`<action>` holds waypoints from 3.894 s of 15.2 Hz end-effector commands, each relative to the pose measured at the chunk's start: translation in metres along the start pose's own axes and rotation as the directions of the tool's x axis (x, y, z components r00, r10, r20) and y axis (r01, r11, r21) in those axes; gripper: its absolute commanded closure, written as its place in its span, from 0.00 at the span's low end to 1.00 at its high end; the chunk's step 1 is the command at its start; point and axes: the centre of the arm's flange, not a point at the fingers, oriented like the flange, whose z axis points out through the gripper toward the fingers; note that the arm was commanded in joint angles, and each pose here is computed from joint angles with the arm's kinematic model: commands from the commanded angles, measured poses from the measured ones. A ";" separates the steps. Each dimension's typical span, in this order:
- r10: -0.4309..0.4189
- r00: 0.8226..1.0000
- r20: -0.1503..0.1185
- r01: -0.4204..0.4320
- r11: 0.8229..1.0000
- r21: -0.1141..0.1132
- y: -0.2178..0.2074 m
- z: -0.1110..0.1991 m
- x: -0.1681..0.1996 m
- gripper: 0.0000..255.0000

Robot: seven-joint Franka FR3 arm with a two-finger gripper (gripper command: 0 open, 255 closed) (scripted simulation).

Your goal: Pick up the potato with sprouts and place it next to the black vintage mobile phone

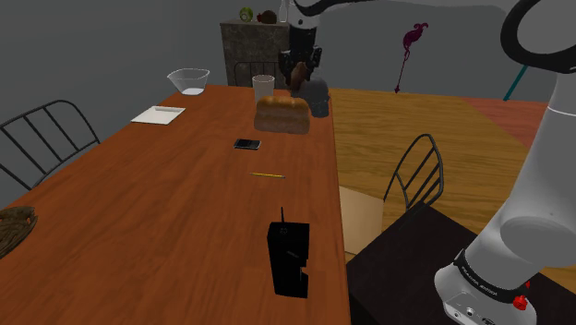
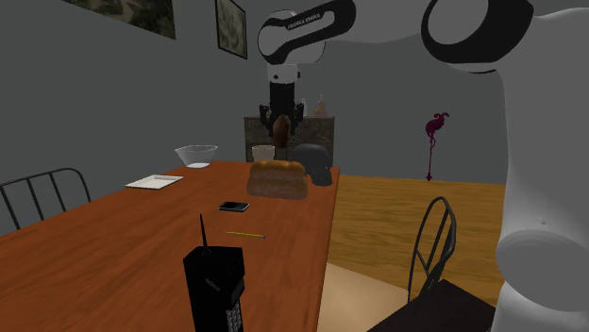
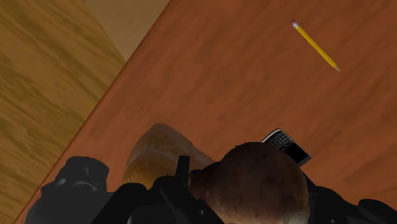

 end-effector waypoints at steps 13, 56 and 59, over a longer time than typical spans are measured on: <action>0.000 1.000 0.000 0.000 1.000 0.000 -0.035 -0.057 -0.028 1.00; 0.000 1.000 0.000 0.000 1.000 0.000 -0.437 -0.141 -0.420 1.00; 0.000 1.000 0.000 0.000 1.000 0.000 -0.465 -0.146 -0.448 1.00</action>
